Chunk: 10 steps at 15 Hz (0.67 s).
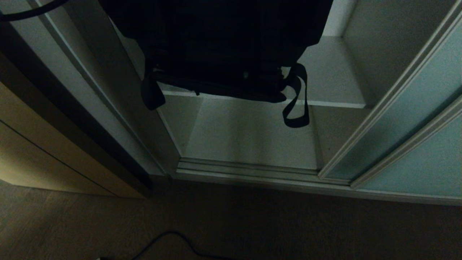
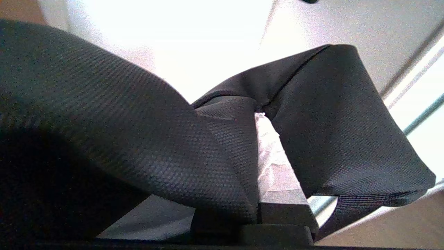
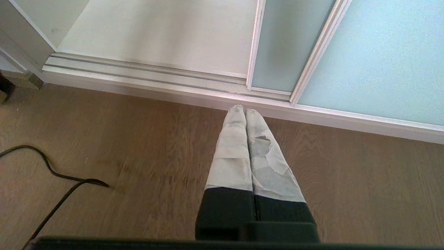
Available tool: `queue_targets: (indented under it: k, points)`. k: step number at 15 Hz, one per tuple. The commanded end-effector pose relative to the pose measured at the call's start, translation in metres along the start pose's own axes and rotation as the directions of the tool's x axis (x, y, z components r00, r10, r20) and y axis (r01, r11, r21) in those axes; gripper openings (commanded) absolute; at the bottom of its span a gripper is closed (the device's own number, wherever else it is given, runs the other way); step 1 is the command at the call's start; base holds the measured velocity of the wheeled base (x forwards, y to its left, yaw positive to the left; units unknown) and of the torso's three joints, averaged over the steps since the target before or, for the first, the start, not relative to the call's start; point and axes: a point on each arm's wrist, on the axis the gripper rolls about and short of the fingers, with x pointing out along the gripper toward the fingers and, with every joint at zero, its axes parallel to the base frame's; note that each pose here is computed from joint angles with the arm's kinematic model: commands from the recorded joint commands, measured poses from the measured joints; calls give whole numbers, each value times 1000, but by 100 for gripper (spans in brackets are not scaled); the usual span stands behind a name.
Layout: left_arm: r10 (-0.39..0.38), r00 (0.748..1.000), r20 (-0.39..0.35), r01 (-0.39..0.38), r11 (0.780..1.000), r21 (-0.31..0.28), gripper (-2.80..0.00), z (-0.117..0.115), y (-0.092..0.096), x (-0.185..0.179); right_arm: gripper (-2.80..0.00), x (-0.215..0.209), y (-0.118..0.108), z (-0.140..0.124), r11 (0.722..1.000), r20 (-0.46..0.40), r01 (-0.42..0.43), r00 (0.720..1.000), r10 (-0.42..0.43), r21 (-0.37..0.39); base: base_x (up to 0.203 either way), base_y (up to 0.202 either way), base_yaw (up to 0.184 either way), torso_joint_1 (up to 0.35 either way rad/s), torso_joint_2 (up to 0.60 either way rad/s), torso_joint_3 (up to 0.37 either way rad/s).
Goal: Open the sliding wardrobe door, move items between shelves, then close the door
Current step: Place the bag on the higher shelf
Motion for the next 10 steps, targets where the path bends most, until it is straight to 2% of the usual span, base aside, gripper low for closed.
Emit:
queue_targets:
  k: [1,6,10]
  points:
    - [-12,1000,-7,12,1000,-11,-280,-5,-6,3,-280,0,0,0,1000,-1,-1,1000,1,0,0,0,0,0,0,0]
    - [-6,1000,13,6,999,-44,-280,-11,-10,11,-280,0,0,0,1000,0,0,1000,0,0,15,0,0,0,0,0]
    - [-7,1000,11,8,999,-53,-280,-12,-11,11,-280,0,0,0,1000,0,0,1000,0,0,196,-39,4,5,3,2]
